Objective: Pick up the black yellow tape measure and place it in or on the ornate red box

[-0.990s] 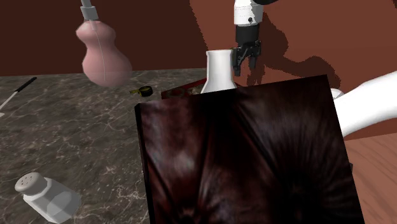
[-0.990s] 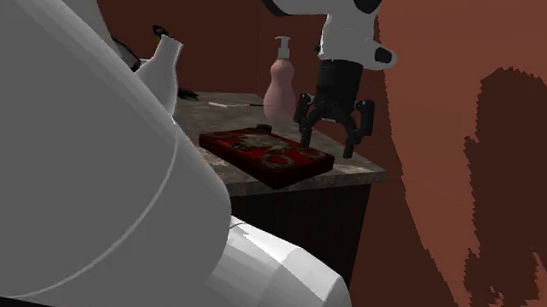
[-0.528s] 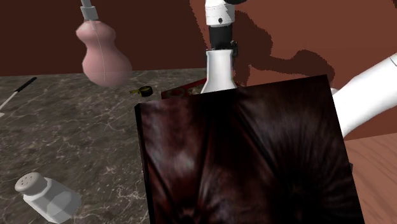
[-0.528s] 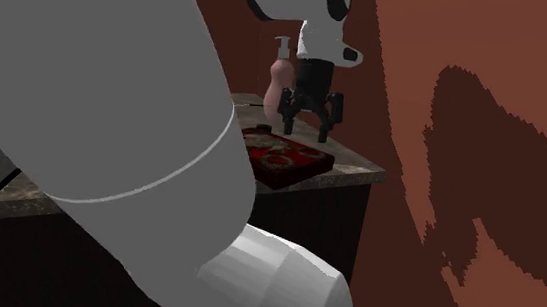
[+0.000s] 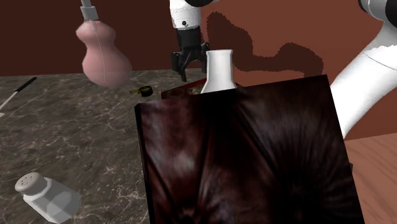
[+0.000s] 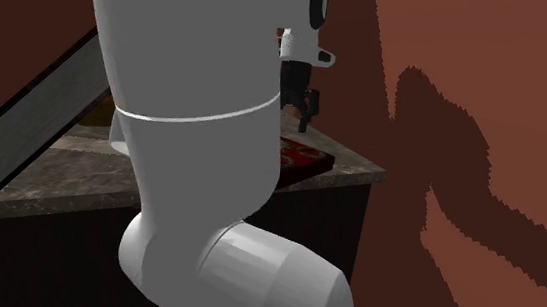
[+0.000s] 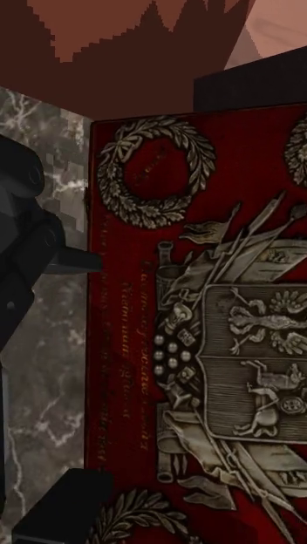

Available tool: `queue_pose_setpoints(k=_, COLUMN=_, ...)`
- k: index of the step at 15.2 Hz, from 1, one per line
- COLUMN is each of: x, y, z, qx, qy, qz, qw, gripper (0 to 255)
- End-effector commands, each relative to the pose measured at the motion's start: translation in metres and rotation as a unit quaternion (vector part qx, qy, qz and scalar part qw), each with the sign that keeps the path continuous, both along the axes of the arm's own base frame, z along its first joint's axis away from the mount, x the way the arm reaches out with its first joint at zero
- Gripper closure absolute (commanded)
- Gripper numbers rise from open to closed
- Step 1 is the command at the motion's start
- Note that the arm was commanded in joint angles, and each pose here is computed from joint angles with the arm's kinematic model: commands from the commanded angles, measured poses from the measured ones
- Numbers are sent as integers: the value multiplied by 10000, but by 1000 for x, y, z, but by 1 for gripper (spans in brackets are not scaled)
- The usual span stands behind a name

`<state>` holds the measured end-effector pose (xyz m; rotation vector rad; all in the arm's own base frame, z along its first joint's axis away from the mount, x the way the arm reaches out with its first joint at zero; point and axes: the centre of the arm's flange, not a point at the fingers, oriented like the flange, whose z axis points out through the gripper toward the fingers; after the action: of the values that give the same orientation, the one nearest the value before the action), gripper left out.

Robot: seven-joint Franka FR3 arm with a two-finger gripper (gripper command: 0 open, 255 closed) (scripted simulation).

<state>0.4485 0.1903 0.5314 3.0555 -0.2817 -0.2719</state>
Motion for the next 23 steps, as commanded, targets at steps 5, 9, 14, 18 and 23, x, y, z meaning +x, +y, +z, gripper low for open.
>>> queue_pose_setpoints(k=5, x=49, y=64, z=-3, qx=-39, qy=-37, qz=-37, qw=10000, gripper=0)
queue_pose_setpoints(k=9, x=82, y=105, z=-6, qx=-67, qy=-61, qz=-58, qw=9999, gripper=0)
queue_pose_setpoints(k=14, x=118, y=151, z=-9, qx=-99, qy=-88, qz=-80, qw=9999, gripper=0)
queue_pose_setpoints(k=18, x=115, y=149, z=-30, qx=-99, qy=-88, qz=-80, qw=9999, gripper=0)
queue_pose_setpoints(k=23, x=112, y=148, z=-48, qx=-99, qy=-88, qz=-81, qw=9999, gripper=0)
